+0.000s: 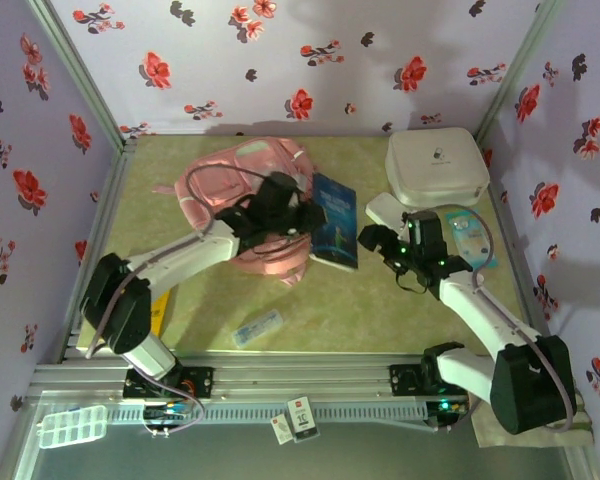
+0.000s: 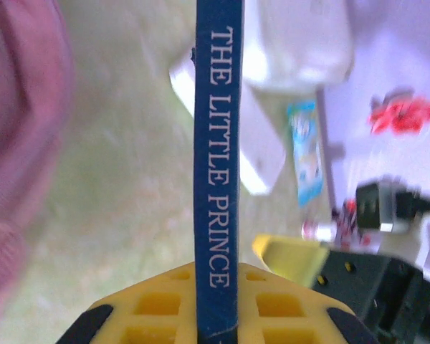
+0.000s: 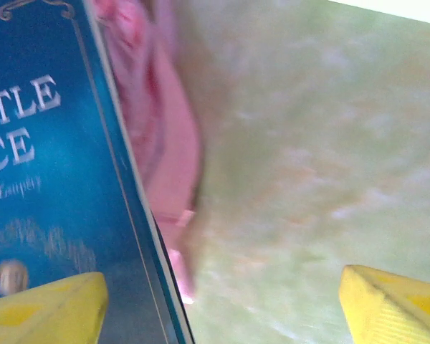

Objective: Pack the student bag
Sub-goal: Pass the book.

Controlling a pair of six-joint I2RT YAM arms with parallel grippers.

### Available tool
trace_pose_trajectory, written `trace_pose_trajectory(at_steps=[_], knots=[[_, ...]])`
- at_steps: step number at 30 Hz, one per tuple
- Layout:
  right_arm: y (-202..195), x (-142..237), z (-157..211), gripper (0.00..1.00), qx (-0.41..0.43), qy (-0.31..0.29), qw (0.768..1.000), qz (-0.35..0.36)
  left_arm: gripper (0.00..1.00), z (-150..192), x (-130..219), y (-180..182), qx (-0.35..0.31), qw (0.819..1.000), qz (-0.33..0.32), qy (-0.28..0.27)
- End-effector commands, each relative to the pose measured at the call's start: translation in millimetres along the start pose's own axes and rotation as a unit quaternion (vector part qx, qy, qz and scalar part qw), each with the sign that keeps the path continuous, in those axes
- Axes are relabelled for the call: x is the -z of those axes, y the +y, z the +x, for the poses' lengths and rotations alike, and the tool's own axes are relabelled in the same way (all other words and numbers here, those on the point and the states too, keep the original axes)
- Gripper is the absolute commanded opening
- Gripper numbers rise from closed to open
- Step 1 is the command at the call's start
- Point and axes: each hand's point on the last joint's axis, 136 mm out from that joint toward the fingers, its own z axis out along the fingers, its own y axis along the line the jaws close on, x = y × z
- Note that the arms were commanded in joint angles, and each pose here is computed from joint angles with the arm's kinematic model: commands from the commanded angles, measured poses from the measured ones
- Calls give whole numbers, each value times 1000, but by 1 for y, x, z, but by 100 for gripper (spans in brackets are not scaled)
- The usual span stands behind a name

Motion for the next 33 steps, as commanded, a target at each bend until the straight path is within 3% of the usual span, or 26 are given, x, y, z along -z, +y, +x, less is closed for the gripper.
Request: trace_pose_trajectory(at_steps=[1, 4, 9, 22, 24, 33], knots=[[70, 6, -28, 89, -4, -23, 992, -124, 1, -67, 34, -21, -8, 992, 44, -114], [97, 6, -40, 92, -19, -28, 986, -162, 1, -99, 47, -22, 10, 984, 61, -169], [134, -1, -41, 99, -48, -35, 977, -206, 0, -129, 62, -15, 68, 971, 89, -213], [209, -33, -26, 99, -135, 1, 937, -322, 0, -147, 98, -13, 178, 926, 194, -272], [218, -36, -26, 97, -138, 3, 932, -334, 0, -147, 98, -13, 185, 923, 201, -272], [220, -34, -39, 66, -170, -38, 919, -353, 0, -147, 105, -17, 192, 913, 229, -278]])
